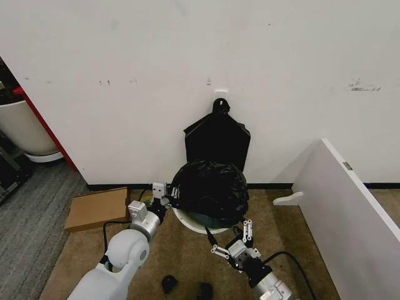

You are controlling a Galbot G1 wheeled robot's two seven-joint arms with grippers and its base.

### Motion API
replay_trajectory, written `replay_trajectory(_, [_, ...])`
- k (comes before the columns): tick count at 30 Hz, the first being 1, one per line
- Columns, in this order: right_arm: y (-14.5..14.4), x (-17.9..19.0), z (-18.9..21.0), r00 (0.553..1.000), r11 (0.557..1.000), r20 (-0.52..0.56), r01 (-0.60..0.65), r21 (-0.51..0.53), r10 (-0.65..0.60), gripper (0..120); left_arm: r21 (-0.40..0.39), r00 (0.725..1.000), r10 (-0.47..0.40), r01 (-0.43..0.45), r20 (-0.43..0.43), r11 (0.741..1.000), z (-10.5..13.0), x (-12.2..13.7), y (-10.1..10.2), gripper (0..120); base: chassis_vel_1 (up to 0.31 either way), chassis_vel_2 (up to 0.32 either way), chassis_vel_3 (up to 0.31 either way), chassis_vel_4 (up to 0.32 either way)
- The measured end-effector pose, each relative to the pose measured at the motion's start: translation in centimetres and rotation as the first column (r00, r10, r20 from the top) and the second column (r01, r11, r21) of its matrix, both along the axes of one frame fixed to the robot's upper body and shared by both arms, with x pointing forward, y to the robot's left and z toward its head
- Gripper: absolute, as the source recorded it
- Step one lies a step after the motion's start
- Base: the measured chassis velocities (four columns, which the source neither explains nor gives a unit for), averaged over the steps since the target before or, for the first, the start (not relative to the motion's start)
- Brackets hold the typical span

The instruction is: Place the garbage bag over the trash bin.

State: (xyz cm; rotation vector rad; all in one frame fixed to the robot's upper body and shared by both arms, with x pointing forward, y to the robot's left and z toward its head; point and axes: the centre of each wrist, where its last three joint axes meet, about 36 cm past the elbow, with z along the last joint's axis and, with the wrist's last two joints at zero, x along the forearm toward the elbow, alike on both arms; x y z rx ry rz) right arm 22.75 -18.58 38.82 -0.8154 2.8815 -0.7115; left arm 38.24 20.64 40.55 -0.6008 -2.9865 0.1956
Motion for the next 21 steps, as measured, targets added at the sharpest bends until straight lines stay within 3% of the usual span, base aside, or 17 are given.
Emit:
replay_trajectory(2, [-0.1,0.0,0.1,1.000,1.000,-0.006,0.000,-0.005,0.000,75,0.003,1.000,0.000,0.000,0.003,1.000,0.0,0.0,0.0,1,0.000,0.000,0.000,0.000])
replay_trajectory(8, [-0.8,-0.4,1.0,0.998,0.997,-0.066,-0.018,-0.073,0.013,48,0.018,1.000,-0.005,0.004,0.025,1.000,0.4,-0.1,-0.2,1,0.000,0.000,0.000,0.000])
replay_trajectory(21, [-1.2,0.7,1.3,0.998,0.989,-0.025,-0.057,-0.135,0.054,52,0.042,0.999,-0.017,0.015,0.045,0.999,1.0,-0.3,-0.1,1,0.000,0.000,0.000,0.000])
